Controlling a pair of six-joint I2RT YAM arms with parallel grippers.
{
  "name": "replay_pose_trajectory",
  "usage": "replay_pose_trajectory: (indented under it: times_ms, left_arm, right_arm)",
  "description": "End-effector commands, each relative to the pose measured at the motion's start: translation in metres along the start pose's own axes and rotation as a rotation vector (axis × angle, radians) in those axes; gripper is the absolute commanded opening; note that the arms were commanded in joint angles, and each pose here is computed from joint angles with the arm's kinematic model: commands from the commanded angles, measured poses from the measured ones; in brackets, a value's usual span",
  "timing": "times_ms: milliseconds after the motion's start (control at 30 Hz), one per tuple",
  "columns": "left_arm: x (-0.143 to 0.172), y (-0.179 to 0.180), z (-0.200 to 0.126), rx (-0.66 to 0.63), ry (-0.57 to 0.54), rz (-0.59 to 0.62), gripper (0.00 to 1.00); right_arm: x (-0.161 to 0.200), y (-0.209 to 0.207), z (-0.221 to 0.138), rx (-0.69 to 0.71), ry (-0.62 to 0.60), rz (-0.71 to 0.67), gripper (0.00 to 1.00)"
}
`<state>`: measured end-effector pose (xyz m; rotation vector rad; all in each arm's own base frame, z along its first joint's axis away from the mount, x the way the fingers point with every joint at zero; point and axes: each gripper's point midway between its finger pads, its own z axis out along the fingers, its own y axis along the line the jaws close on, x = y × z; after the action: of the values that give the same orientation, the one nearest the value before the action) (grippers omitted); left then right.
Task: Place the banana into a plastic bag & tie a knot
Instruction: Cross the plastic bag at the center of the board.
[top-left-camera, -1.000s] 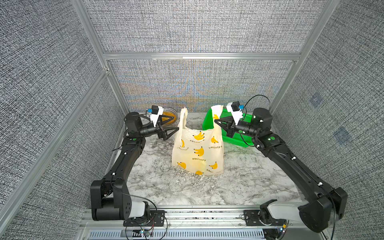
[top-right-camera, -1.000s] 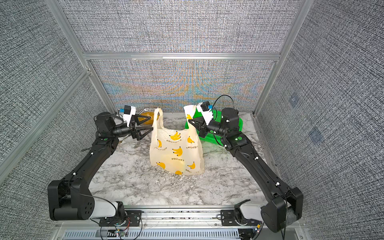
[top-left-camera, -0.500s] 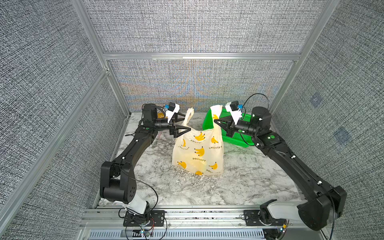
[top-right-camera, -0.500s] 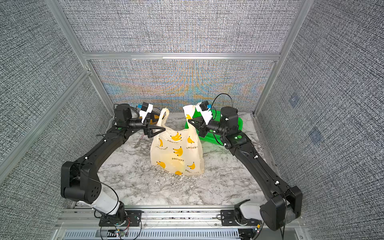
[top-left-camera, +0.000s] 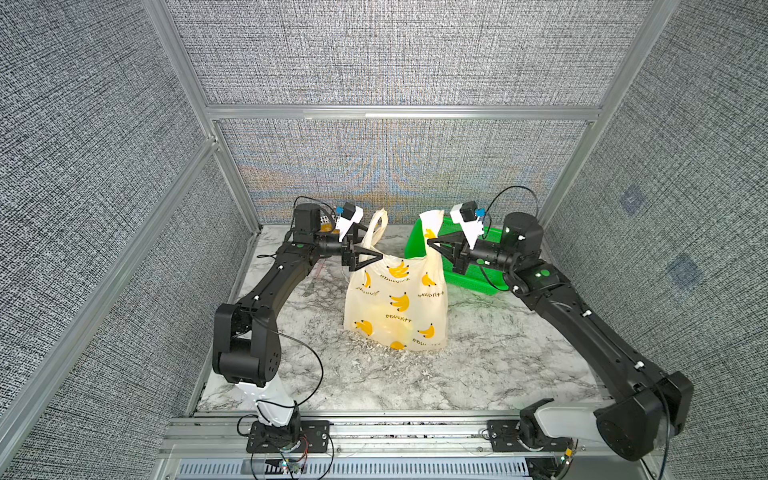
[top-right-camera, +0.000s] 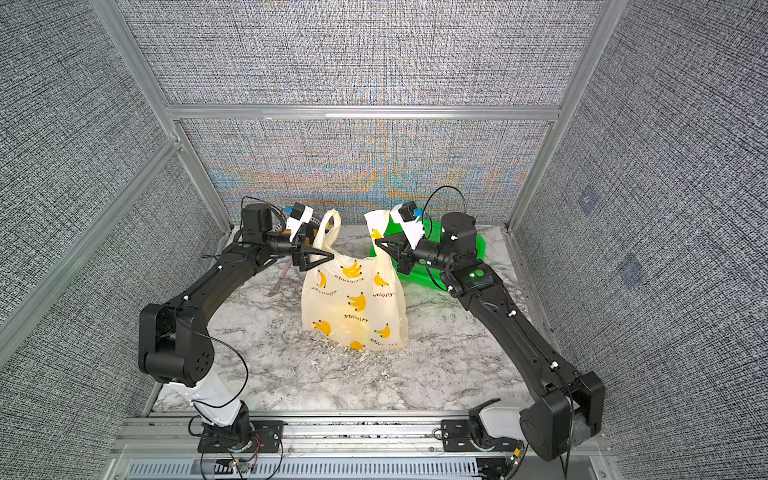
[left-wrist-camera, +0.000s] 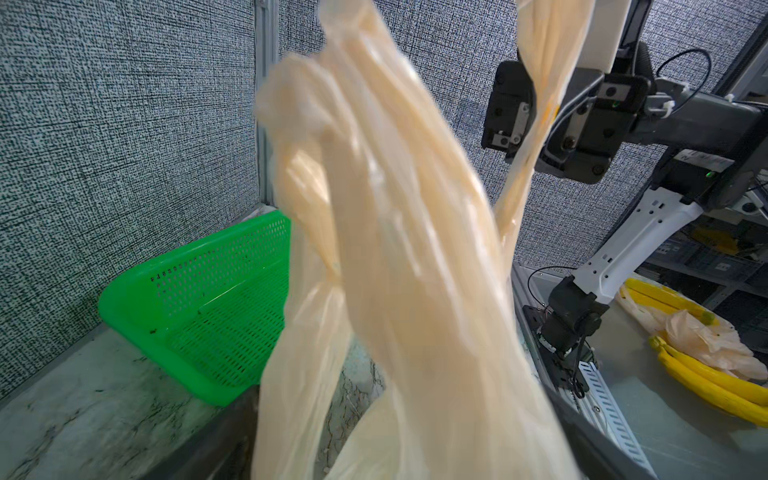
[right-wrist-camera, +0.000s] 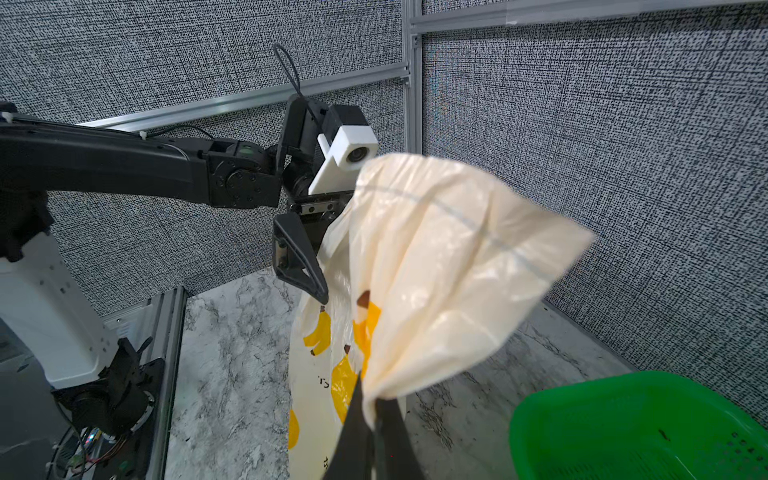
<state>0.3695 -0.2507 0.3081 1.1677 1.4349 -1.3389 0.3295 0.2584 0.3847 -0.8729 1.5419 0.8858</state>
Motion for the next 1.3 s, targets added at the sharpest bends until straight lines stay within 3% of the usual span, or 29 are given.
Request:
replay_pose_trajectory:
  times_ms: [0, 67, 200, 233, 267, 300, 467, 633, 733, 800, 867, 933, 1000, 1267]
  left_arm:
    - [-0.009, -0.016, 0.008, 0.053, -0.003, 0.014, 0.99]
    - [-0.013, -0.021, 0.015, 0.01, 0.007, 0.03, 0.99]
    - [-0.018, -0.016, 0.019, -0.107, 0.007, -0.001, 0.7]
    - [-0.018, -0.014, 0.019, -0.131, 0.005, -0.022, 0.55]
    - [-0.016, -0.012, 0.019, -0.151, 0.01, -0.045, 0.25]
    - [-0.014, -0.008, 0.02, -0.199, 0.019, -0.067, 0.01]
    - [-0.004, -0.021, 0.031, -0.358, 0.087, -0.034, 0.0]
    - [0.013, -0.017, 0.023, -0.626, 0.228, 0.041, 0.0]
    - [0.032, -0.012, 0.019, -0.715, 0.324, 0.085, 0.0]
    - [0.044, -0.012, 0.019, -0.719, 0.37, 0.099, 0.0]
    - [0.048, -0.016, 0.021, -0.699, 0.393, 0.112, 0.0]
    - [0.046, -0.025, 0.025, -0.648, 0.383, 0.131, 0.0]
    - [0.043, -0.035, 0.031, -0.587, 0.377, 0.14, 0.0]
    - [0.043, -0.053, 0.046, -0.423, 0.404, 0.141, 0.0]
  right_arm:
    - [-0.001, 0.001, 0.0, -0.009, -0.007, -0.004, 0.0]
    - [-0.002, 0.002, 0.001, -0.01, -0.01, -0.004, 0.0]
    - [0.001, 0.001, 0.003, -0.005, -0.004, -0.008, 0.0]
    - [0.003, 0.002, 0.004, -0.004, 0.008, -0.016, 0.0]
    - [0.004, 0.004, 0.005, -0.006, 0.018, -0.027, 0.0]
    - [0.007, 0.006, 0.005, -0.006, 0.03, -0.039, 0.0]
    - [0.02, 0.019, 0.007, -0.018, 0.084, -0.1, 0.0]
    - [0.031, 0.035, 0.008, -0.06, 0.113, -0.149, 0.0]
    - [0.035, 0.042, 0.006, -0.087, 0.099, -0.163, 0.0]
    - [0.039, 0.047, 0.004, -0.117, 0.09, -0.168, 0.0]
    - [0.042, 0.055, 0.002, -0.162, 0.087, -0.169, 0.08]
    - [0.042, 0.057, 0.0, -0.171, 0.077, -0.162, 0.4]
    - [0.038, 0.058, -0.003, -0.179, 0.055, -0.156, 0.55]
    - [0.01, 0.016, -0.043, -0.088, -0.13, -0.045, 0.62]
